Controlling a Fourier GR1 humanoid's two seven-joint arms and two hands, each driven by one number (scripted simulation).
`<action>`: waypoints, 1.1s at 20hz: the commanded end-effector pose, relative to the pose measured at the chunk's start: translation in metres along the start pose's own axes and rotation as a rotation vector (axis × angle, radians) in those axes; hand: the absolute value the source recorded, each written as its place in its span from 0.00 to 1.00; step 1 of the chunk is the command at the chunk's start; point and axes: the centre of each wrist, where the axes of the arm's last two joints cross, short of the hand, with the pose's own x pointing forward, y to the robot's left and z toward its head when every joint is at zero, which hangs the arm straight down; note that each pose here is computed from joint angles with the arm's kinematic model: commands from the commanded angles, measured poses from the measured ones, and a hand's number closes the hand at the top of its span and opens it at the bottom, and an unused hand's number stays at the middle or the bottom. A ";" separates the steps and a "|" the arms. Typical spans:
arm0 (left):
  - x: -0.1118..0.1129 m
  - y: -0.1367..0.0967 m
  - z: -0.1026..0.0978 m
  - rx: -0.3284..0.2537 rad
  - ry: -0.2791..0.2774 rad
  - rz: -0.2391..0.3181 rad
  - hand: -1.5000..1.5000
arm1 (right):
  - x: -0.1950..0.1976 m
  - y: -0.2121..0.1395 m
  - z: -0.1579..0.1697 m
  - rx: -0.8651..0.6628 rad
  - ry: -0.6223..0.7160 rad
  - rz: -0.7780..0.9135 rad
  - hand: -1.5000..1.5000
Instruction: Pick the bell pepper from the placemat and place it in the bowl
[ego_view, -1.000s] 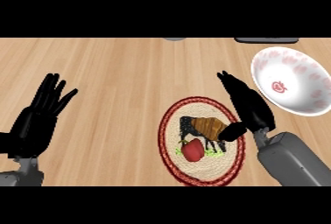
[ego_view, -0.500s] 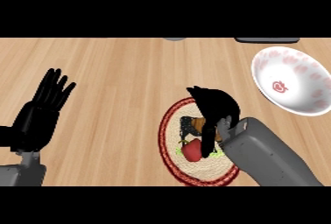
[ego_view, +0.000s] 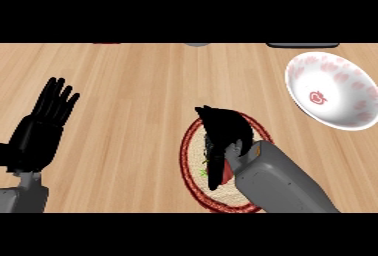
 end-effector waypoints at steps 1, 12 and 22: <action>0.007 0.000 0.007 -0.001 -0.009 -0.014 0.50 | -0.001 0.007 0.009 0.025 0.151 0.050 0.00; 0.005 -0.020 0.011 -0.017 -0.024 0.005 0.50 | -0.017 0.055 0.009 -0.125 0.104 0.080 0.00; 0.001 0.003 0.009 -0.012 -0.005 -0.001 0.50 | -0.029 0.076 -0.023 -0.070 0.104 0.094 0.00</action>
